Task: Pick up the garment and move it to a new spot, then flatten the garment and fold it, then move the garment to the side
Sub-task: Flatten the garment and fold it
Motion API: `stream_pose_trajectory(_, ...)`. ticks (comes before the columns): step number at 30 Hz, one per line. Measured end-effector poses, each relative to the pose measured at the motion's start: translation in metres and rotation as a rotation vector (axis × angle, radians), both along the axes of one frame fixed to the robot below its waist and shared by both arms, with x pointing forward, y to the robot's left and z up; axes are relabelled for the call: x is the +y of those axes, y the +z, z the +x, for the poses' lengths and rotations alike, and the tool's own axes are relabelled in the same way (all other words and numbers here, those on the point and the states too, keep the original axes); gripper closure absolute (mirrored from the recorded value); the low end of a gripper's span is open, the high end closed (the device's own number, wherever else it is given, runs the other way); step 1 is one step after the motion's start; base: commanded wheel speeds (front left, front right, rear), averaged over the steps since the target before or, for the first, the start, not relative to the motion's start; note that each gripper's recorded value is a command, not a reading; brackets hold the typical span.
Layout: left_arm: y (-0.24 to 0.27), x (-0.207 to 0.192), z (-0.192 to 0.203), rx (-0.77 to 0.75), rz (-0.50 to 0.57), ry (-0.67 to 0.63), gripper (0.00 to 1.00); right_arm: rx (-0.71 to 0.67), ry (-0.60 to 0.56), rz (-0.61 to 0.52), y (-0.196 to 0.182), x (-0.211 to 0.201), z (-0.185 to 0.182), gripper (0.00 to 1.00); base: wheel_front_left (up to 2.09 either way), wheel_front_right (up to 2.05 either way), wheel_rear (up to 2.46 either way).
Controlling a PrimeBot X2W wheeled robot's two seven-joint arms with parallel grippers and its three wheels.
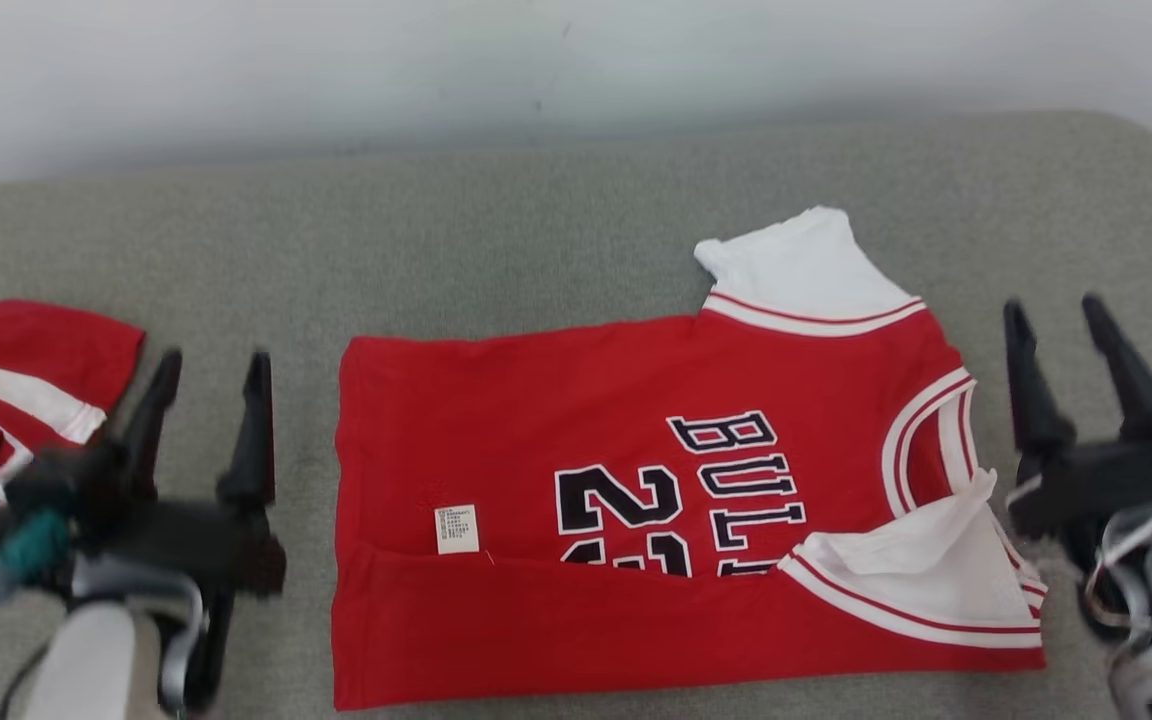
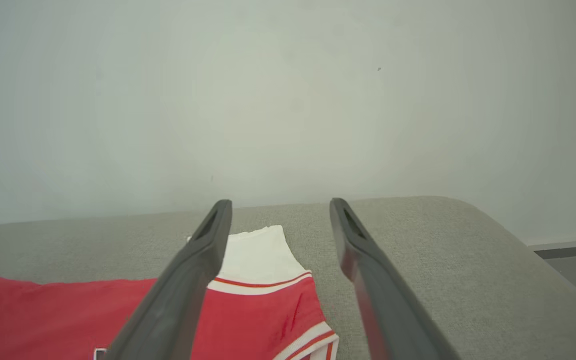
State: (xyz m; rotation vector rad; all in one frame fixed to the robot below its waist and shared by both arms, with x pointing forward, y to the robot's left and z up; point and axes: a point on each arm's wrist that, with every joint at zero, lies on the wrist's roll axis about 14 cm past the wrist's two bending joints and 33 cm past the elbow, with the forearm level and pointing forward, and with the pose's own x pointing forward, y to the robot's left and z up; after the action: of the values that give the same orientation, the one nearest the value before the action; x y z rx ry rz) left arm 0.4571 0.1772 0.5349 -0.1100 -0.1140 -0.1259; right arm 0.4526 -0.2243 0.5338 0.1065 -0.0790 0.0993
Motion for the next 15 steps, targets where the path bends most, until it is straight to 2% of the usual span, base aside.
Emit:
stream_pose_trajectory(8,-0.013,-0.012,0.066,0.178,0.024,-0.096,0.0,0.106,0.016,-0.058,-0.008,-0.01,0.067,0.0,0.0,0.0,0.0)
stream_pose_trajectory(15,-0.057,-0.03,0.09,0.4,0.046,-0.195,0.0,0.236,0.04,-0.117,-0.042,-0.009,0.108,0.0,0.0,0.0,0.0)
